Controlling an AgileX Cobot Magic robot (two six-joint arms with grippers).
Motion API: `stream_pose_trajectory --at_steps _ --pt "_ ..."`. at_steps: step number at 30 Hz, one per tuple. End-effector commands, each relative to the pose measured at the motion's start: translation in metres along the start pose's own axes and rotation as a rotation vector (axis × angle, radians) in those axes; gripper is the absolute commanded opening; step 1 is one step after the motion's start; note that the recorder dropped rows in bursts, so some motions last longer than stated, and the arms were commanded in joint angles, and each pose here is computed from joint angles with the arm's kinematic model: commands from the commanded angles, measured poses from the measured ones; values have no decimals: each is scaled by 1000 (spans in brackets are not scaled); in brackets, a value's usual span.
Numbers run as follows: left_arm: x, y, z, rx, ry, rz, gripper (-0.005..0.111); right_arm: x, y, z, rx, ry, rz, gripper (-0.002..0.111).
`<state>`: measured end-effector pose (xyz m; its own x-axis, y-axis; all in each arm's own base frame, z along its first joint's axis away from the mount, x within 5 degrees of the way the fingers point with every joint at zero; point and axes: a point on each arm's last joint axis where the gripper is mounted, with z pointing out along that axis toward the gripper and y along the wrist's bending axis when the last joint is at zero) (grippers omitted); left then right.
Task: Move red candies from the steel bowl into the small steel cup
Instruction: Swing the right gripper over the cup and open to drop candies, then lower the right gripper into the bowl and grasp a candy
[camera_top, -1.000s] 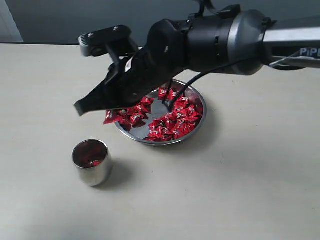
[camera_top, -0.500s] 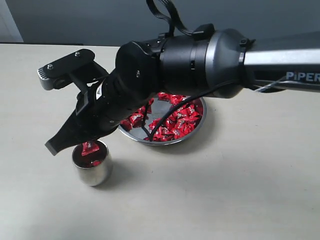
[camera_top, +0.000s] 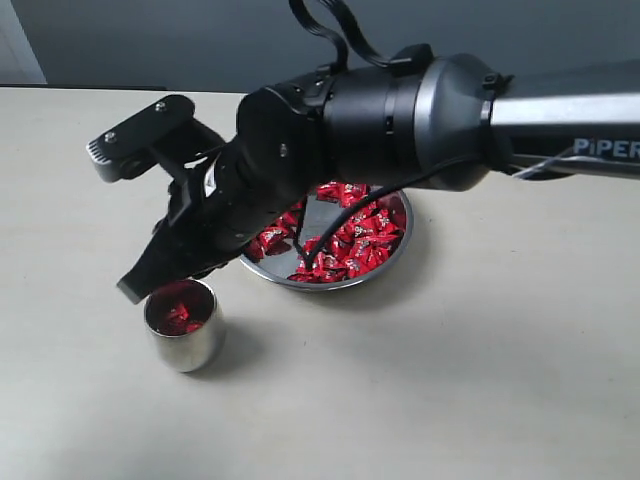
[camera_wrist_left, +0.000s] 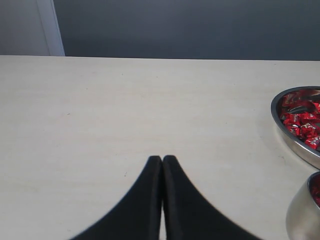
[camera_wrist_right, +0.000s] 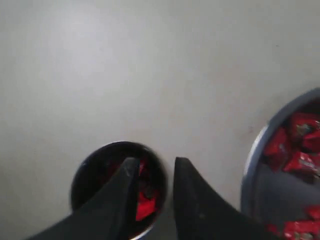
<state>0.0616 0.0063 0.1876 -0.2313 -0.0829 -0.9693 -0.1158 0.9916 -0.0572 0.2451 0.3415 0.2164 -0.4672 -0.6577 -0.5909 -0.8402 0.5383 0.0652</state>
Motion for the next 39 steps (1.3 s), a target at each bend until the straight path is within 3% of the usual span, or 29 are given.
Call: stream_pose_trajectory --at_steps 1,9,21,26,39 --pt "1 0 0 5 -2 -1 0 8 -47 -1 110 37 139 26" --pt "1 0 0 5 -2 -1 0 38 -104 29 170 152 252 26" --pt "1 0 0 5 -2 -1 0 56 -106 49 158 253 262 26" --pt "1 0 0 5 -2 -1 0 56 -106 48 160 256 255 41" --pt "1 0 0 5 -2 -1 0 64 -110 59 180 296 210 39"
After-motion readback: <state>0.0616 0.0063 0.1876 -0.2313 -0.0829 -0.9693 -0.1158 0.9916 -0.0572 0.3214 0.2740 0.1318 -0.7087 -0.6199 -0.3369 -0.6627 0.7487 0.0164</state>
